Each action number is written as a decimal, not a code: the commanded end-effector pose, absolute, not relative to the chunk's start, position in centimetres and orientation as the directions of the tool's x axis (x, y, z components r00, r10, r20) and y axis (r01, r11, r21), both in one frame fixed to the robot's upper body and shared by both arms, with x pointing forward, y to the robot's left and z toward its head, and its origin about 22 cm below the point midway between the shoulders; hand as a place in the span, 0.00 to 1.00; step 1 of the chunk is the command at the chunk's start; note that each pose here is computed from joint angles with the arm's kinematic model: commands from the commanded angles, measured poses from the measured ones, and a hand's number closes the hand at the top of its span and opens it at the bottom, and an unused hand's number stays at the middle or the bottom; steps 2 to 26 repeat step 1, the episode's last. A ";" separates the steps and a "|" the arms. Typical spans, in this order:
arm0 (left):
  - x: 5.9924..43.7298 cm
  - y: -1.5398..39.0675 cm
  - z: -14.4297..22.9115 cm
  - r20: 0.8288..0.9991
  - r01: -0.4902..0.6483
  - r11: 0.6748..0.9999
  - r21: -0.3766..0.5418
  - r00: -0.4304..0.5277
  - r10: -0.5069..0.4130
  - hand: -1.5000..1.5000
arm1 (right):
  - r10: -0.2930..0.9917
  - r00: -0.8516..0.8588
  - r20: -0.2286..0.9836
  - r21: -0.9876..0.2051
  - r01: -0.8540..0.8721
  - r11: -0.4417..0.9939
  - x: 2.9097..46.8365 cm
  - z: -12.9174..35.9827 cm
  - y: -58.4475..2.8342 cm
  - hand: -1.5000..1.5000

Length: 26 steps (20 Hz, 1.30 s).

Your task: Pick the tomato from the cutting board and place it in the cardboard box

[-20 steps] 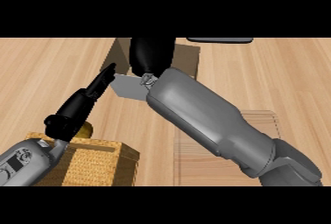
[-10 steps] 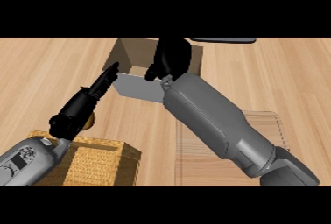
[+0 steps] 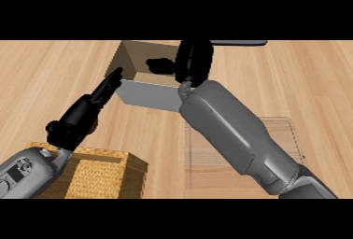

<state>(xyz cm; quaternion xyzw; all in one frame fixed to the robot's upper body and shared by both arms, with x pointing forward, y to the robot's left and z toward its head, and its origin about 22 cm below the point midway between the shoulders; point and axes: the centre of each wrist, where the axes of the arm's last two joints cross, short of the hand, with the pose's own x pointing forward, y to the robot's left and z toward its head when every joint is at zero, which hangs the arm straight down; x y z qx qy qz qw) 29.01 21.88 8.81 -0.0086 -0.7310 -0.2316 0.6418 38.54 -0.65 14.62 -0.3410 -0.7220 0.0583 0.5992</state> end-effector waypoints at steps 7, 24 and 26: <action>28.6 21.1 6.2 0.964 0.302 0.916 0.264 -0.107 -0.243 0.50 | 0.372 -0.123 0.920 -0.261 0.516 0.816 37.7 14.4 -1.3 0.00; 28.6 21.1 6.2 0.964 0.302 0.916 0.264 -0.107 -0.243 0.50 | 0.372 -0.123 0.920 -0.261 0.516 0.816 37.7 14.4 -1.3 0.00; 28.6 21.1 6.2 0.964 0.302 0.916 0.264 -0.107 -0.243 0.50 | 0.372 -0.123 0.920 -0.261 0.516 0.816 37.7 14.4 -1.3 0.00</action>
